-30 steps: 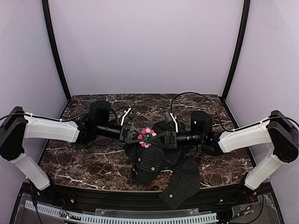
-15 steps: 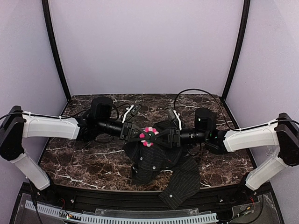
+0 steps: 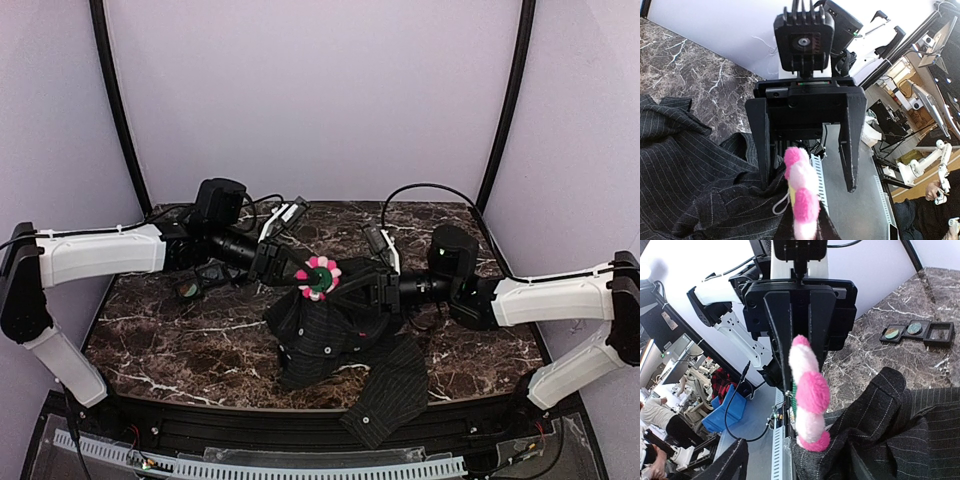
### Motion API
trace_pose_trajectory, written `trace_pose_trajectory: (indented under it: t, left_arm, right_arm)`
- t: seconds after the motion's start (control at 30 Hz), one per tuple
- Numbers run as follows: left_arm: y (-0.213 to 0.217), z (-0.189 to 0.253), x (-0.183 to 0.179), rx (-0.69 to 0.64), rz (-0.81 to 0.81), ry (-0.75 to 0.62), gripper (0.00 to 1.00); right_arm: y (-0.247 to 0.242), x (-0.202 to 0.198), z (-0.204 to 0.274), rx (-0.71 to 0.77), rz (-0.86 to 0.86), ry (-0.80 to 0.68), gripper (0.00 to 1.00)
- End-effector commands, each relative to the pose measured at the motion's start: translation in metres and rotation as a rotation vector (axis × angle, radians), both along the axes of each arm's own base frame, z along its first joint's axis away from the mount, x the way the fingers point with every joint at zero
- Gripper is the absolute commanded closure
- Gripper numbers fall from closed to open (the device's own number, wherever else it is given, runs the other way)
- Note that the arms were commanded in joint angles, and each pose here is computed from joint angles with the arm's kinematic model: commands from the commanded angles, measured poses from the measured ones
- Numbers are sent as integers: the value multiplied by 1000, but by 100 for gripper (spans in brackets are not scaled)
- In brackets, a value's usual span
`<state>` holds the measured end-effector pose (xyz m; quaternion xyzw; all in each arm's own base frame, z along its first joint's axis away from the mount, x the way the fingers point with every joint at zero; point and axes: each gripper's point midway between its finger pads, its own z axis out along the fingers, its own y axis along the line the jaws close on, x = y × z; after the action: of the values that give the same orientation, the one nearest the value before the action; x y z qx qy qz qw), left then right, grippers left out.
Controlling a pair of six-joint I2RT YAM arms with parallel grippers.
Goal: Remove the brooch from the garment
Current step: Open the brooch with the crumpled clothing.
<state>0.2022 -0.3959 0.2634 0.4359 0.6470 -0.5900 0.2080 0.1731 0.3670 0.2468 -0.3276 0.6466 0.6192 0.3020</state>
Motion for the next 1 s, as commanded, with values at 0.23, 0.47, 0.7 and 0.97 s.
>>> trace_pose_trajectory:
  t: [0.23, 0.47, 0.7, 0.97]
  left_arm:
    - [9, 0, -14, -17, -49, -1, 99]
    - [10, -1, -16, -15, -50, 5, 99]
    - [10, -1, -16, -15, -50, 5, 99]
    - [10, 0, -18, -17, -55, 2, 99]
  right_arm:
    - [18, -6, -5, -11, 70, 21, 53]
    - [24, -2, -7, 0, 73, 29, 65]
    - [26, 6, -15, -20, 33, 56, 80]
    - [26, 32, -31, -97, -116, 136, 91]
